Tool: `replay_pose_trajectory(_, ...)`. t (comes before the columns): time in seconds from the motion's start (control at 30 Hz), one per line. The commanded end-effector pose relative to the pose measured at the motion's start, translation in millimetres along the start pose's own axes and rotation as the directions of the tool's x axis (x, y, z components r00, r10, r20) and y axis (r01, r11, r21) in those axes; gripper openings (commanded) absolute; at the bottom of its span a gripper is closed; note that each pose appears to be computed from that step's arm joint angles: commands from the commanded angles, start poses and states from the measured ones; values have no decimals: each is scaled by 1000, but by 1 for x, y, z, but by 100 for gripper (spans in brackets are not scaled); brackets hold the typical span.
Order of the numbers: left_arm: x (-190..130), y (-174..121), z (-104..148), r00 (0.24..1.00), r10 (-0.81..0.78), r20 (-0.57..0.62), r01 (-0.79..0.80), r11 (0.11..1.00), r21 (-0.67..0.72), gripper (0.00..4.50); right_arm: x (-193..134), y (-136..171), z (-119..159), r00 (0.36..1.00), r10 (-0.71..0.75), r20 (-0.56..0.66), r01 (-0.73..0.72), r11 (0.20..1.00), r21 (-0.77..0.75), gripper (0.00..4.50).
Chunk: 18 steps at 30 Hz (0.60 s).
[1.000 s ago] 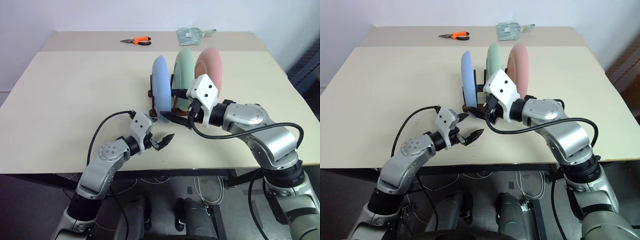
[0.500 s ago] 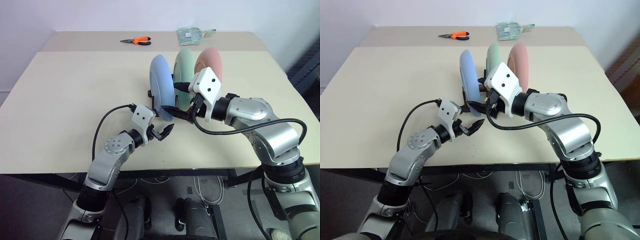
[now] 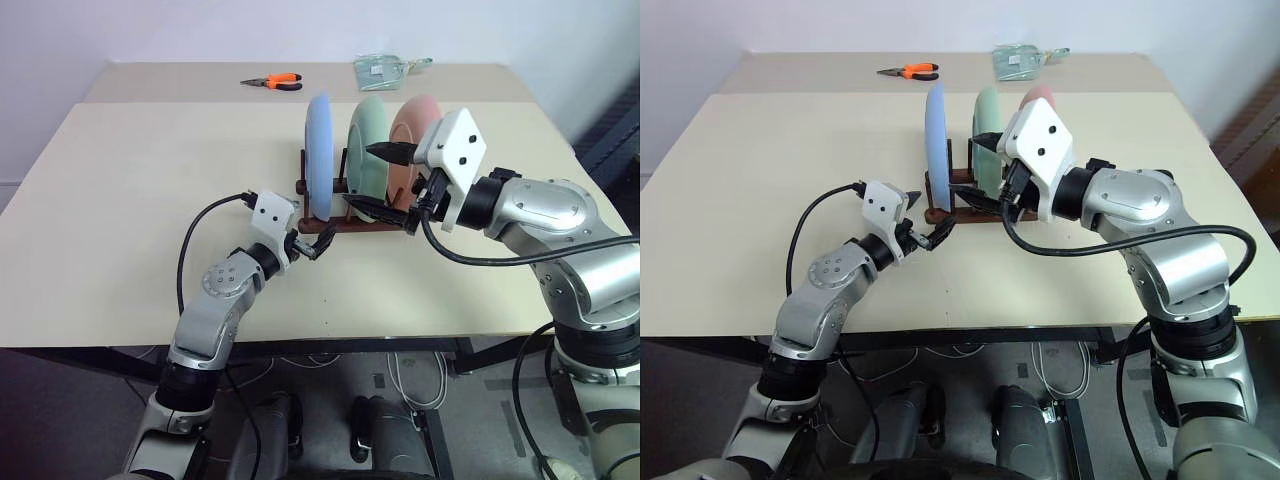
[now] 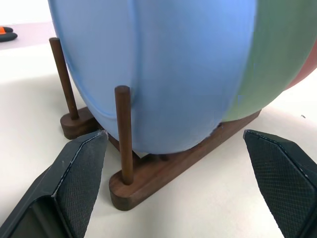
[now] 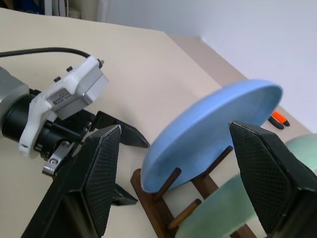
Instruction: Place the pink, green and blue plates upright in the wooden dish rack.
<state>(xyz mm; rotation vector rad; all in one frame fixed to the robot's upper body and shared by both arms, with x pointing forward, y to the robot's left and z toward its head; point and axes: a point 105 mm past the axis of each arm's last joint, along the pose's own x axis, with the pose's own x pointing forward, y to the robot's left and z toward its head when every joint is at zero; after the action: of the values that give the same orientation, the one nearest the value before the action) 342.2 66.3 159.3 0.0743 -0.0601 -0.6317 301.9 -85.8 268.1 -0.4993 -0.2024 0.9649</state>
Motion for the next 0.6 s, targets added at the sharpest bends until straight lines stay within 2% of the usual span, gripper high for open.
replay_pose_trajectory(0.03,-1,2,16,998,-1,61,0,1000,20,450,-16,-3,13,1000,-8,27,9,999,-38,354)
replay_pose_trajectory(0.23,-5,-4,12,998,-33,48,32,999,14,450,-40,1,-3,998,36,-51,-36,999,-1,354)
replay_pose_trajectory(0.33,-24,-3,15,996,-70,47,70,998,-5,450,-61,-1,-10,994,42,-97,-37,998,54,354)
replay_pose_trajectory(0.47,-69,27,2,998,-25,-51,25,1000,-1,450,-98,-7,-31,983,14,-182,11,991,133,354)
replay_pose_trajectory(0.6,-119,77,-15,971,116,-208,-95,990,105,450,-132,-25,-69,963,-92,-252,146,967,207,354)
